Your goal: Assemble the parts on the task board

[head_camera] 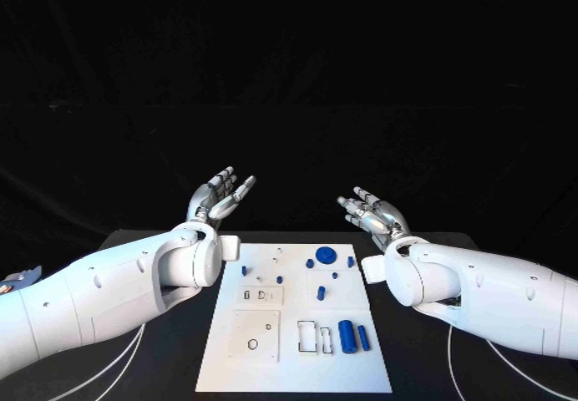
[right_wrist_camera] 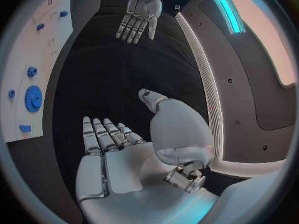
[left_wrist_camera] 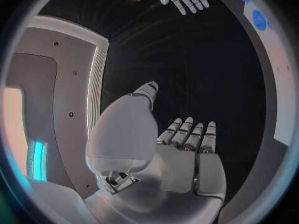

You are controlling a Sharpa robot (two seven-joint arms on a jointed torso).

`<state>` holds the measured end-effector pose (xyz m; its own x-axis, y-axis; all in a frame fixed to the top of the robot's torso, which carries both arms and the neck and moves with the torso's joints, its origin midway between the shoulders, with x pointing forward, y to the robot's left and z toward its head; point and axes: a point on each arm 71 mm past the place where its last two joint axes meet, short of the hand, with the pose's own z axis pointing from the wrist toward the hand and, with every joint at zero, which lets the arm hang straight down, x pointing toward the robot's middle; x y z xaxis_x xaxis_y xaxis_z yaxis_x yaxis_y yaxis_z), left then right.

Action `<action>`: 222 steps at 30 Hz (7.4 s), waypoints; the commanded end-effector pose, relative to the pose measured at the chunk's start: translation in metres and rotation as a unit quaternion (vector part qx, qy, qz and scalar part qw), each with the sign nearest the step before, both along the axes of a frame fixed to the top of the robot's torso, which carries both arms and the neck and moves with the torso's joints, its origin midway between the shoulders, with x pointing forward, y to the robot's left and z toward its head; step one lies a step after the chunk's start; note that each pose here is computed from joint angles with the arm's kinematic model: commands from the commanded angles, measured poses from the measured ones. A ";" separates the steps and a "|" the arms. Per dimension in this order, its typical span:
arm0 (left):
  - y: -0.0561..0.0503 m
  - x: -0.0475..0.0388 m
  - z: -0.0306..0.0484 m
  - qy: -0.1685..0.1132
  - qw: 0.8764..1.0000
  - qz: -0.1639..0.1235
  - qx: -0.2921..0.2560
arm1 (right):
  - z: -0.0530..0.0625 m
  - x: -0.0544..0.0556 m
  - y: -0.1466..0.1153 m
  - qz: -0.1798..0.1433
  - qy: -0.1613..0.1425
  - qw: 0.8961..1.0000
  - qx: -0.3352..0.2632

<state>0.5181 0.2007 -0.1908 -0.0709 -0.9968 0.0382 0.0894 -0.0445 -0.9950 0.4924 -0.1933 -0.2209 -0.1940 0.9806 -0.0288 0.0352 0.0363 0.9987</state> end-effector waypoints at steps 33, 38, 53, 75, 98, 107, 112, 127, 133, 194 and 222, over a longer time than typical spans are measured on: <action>0.013 -0.0279 0.0202 -0.017 0.994 -0.103 -0.023 | 0.032 0.032 0.003 0.182 -0.213 0.829 -0.483; 0.013 -0.0355 0.0265 -0.018 0.993 -0.114 -0.028 | 0.036 0.034 0.011 0.190 -0.223 0.789 -0.540; 0.003 -0.0499 0.0381 -0.021 0.989 -0.138 -0.041 | 0.033 0.038 0.026 0.207 -0.222 0.739 -0.602; 0.002 -0.0517 0.0417 -0.021 0.988 -0.143 -0.044 | 0.020 0.037 0.036 0.223 -0.212 0.730 -0.610; 0.002 -0.0525 0.0436 -0.019 0.988 -0.146 -0.044 | 0.015 0.040 0.041 0.209 -0.218 0.739 -0.602; 0.003 -0.0519 0.0434 -0.018 0.988 -0.145 -0.043 | 0.020 0.041 0.039 0.177 -0.233 0.748 -0.596; 0.004 -0.0514 0.0431 -0.017 0.988 -0.144 -0.042 | 0.024 0.041 0.038 0.156 -0.245 0.754 -0.590; 0.006 -0.0502 0.0423 -0.016 0.989 -0.141 -0.041 | 0.033 0.043 0.050 0.116 -0.267 0.765 -0.574; 0.004 -0.0500 0.0421 -0.015 0.989 -0.143 -0.041 | 0.034 0.049 0.063 0.109 -0.272 0.766 -0.572; -0.001 -0.0480 0.0407 -0.012 0.988 -0.149 -0.043 | 0.028 0.062 0.088 0.101 -0.252 0.767 -0.581; 0.002 -0.0475 0.0405 -0.012 0.988 -0.147 -0.042 | 0.027 0.061 0.084 0.083 -0.257 0.776 -0.570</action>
<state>0.4709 0.2038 -0.1519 -0.3402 -0.9336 0.1125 0.0765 -0.1467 -0.9862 0.5541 -0.1074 -0.1949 -0.0041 0.2100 -0.9777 -0.4617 0.8669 0.1881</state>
